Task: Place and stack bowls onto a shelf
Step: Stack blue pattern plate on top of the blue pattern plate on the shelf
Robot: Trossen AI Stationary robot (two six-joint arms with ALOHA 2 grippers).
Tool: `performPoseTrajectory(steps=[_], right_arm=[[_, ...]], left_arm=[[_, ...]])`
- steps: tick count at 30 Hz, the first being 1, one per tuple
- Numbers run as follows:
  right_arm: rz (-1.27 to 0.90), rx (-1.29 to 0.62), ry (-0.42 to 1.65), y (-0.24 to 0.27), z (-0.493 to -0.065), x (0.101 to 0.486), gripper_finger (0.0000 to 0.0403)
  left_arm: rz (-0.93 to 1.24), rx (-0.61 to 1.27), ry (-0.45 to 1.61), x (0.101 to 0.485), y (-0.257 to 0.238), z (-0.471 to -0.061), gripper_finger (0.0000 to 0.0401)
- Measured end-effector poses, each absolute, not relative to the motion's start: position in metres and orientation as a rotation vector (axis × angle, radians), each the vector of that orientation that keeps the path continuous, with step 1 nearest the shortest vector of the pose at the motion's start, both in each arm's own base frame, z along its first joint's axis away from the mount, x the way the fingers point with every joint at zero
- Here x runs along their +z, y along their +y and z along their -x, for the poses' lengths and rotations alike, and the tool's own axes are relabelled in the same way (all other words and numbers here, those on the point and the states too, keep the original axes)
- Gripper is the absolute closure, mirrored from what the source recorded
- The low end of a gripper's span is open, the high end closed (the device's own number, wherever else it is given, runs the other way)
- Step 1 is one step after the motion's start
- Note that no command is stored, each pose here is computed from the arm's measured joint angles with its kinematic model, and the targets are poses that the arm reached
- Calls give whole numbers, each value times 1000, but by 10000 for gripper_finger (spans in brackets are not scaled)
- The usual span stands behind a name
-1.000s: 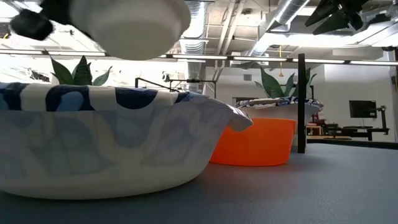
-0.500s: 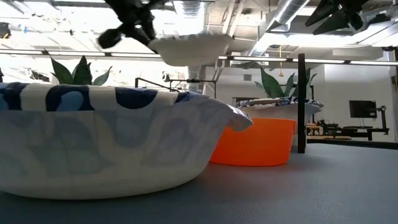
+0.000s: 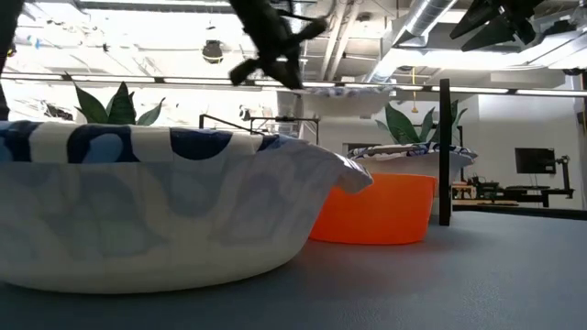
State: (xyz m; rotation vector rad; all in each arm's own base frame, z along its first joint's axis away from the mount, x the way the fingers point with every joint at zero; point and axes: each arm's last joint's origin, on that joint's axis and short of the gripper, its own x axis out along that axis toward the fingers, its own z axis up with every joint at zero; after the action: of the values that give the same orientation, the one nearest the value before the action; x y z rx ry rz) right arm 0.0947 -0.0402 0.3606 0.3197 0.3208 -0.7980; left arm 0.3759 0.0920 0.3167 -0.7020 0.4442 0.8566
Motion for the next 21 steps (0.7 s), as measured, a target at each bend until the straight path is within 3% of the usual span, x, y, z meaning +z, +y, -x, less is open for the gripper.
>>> performPoseTrajectory(steps=[11,21], right_arm=[[-319,-799,321,-40,-95,361,147],[-298,-817,323,-41,-94,361,147]], left_arm=[[591,818,561,311,105,-433,401],[628,727,614,301,97,-444,401]])
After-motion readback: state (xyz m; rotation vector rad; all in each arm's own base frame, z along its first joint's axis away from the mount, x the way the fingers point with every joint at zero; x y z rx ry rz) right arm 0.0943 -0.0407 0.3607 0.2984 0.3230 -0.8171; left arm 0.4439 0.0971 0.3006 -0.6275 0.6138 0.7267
